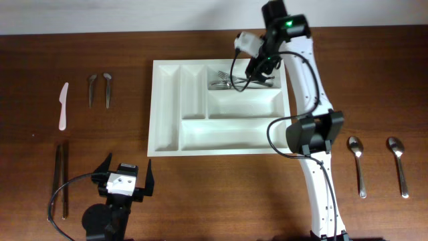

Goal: Pack container
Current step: 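Move the right gripper back right toward the left silver spoon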

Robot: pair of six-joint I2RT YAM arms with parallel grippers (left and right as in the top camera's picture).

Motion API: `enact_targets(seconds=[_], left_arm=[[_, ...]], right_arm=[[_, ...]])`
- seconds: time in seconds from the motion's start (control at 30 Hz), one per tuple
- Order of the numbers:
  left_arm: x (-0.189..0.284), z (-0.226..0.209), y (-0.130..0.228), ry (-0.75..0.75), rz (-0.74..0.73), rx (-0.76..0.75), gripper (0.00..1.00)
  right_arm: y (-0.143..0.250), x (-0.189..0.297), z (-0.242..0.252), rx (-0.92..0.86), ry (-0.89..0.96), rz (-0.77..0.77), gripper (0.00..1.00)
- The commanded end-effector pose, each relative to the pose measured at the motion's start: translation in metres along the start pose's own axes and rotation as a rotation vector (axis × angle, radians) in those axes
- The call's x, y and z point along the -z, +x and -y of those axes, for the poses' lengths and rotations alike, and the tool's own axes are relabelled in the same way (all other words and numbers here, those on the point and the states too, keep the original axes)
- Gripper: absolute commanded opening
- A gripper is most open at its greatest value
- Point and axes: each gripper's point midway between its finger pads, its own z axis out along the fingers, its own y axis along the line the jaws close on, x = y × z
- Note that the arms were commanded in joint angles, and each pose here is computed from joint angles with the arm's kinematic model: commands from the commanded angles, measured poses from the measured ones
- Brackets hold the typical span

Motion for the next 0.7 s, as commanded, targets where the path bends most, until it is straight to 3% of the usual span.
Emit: enact_targets(seconds=[0.0,0.13,0.3,0.4,0.67], left_arm=[[0.000,0.001,0.002,-0.001,-0.004,0.002,0.99],[0.000,0.001,0.002,-0.001,-0.004,0.002,0.99],[0.000,0.001,0.002,-0.001,-0.004,0.002,0.99],[0.000,0.001,0.002,-0.001,-0.004,0.002,0.99],[0.000,0.001,0.002,-0.001,-0.004,0.002,0.99]], right_arm=[[-0.001,0.092,0.039,-0.179,0.216,0.076,0.99],[0.011,0.123,0.049,-0.291,0.256,0.113,0.99],[0.046,0.142,0.028,-0.389,0.186,0.027,0.99],[0.058,0.156,0.037,-0.597,0.225,0.044,0.99],[0.091,0.216,0.051,-0.843,0.356,0.084,0.99]])
